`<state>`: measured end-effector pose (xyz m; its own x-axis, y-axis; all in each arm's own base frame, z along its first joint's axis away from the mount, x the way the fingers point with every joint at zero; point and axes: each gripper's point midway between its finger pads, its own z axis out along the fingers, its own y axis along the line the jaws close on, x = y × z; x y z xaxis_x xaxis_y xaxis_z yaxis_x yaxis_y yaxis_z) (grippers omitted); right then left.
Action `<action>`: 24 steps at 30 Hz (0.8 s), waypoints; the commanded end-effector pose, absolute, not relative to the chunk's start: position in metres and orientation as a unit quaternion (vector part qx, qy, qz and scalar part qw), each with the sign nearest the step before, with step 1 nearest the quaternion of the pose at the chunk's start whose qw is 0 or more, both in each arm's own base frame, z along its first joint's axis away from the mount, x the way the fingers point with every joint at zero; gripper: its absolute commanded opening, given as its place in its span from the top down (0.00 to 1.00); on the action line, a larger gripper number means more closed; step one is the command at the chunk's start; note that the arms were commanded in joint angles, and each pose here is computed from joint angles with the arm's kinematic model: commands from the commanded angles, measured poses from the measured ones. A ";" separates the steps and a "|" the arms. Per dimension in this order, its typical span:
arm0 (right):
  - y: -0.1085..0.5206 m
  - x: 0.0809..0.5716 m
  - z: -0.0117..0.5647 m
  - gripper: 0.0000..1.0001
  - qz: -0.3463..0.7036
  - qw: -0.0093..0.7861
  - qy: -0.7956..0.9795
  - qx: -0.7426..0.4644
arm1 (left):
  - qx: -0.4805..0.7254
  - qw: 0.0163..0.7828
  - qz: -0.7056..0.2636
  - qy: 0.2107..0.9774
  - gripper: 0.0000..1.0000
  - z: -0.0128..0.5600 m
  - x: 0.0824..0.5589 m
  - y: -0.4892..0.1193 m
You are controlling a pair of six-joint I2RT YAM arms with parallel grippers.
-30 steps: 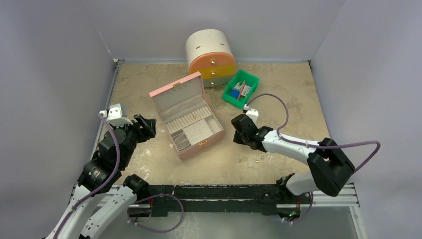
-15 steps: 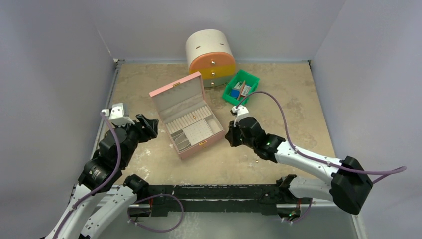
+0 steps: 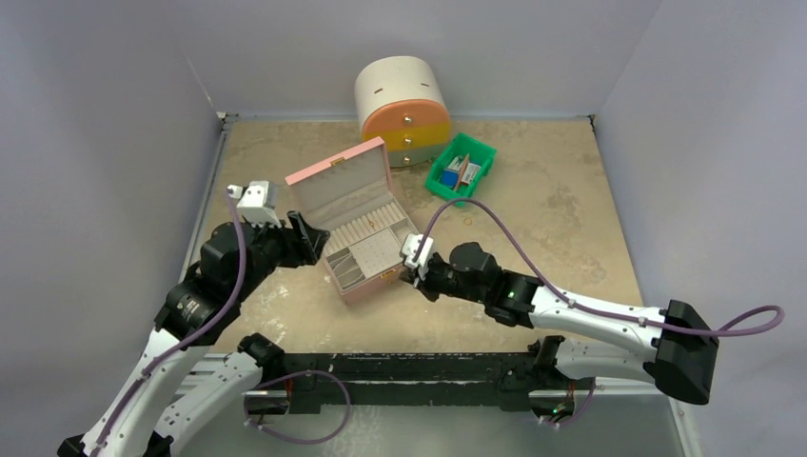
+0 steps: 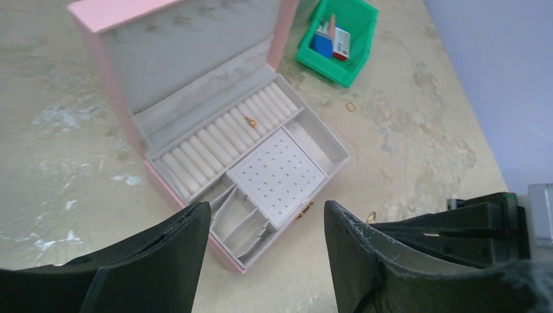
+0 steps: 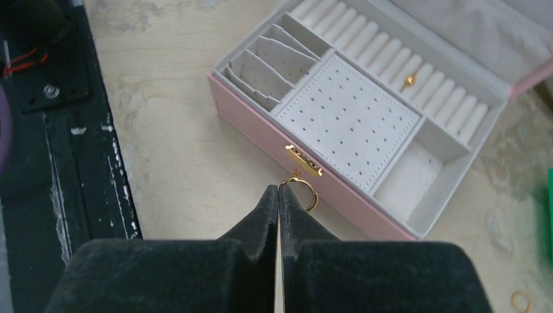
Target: Organize the mixed jewelry
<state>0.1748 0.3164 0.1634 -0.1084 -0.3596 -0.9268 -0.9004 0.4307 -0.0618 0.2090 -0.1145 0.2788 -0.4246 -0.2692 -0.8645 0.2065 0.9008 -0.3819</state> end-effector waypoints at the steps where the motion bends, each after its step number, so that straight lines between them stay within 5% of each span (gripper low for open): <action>1: 0.340 0.156 0.196 1.00 0.289 0.528 0.558 -0.571 | 0.066 0.507 -0.284 0.811 0.36 0.295 0.195 -0.146; 10: 0.351 0.114 0.203 1.00 0.275 0.515 0.379 -0.718 | 0.166 0.355 -0.393 0.832 0.40 0.246 0.166 -0.204; 24: 0.352 0.099 0.190 1.00 0.210 0.471 0.286 -0.808 | 0.182 0.267 -0.470 0.821 0.50 0.221 0.138 -0.234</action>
